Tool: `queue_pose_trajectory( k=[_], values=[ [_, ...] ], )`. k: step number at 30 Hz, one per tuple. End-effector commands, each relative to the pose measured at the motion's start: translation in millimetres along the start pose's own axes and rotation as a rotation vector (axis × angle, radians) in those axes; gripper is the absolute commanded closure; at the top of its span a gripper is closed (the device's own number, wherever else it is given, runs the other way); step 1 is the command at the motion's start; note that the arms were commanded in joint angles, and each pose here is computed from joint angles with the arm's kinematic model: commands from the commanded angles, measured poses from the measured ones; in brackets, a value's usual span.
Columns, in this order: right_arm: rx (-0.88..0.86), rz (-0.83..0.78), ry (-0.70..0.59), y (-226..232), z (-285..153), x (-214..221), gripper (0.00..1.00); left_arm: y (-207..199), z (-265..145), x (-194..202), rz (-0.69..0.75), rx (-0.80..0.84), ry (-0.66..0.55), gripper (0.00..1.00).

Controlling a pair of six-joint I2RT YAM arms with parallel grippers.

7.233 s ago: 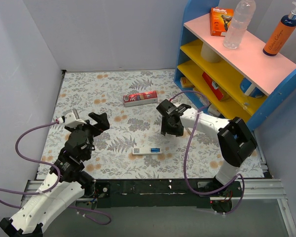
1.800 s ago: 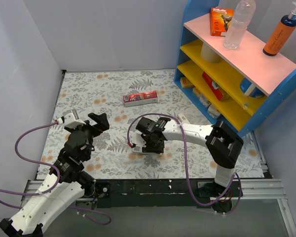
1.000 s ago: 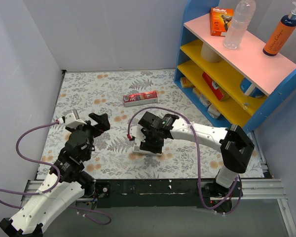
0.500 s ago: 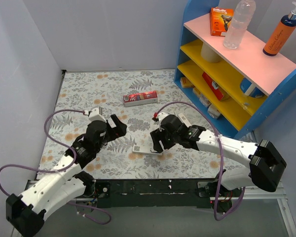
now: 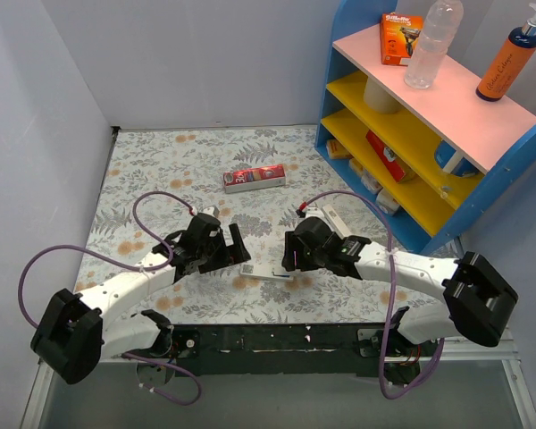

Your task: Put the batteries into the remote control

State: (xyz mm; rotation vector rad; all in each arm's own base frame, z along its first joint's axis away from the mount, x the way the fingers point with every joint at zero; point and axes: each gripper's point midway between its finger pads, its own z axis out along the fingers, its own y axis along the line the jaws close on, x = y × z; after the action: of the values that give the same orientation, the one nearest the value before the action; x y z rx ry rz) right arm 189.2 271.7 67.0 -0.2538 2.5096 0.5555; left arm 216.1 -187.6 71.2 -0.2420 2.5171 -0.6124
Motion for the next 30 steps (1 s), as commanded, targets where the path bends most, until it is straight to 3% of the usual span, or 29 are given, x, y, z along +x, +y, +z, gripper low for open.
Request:
queue_pose_trajectory(
  k=[1, 9, 30],
  values=[
    [-0.023, 0.082, -0.052, 7.6, 7.0, -9.7, 0.35, -14.8, 2.4, 11.8, 0.002, 0.077, 0.081, 0.03],
    [0.035, 0.100, -0.050, -5.5, 12.1, -3.6, 0.40, -15.3, 12.1, 20.4, -0.009, 0.069, 0.141, 0.12],
    [0.027, 0.108, 0.005, -3.1, 21.8, 12.8, 0.42, -19.2, 23.0, 28.2, -0.041, 0.087, 0.184, 0.35]
  ],
)
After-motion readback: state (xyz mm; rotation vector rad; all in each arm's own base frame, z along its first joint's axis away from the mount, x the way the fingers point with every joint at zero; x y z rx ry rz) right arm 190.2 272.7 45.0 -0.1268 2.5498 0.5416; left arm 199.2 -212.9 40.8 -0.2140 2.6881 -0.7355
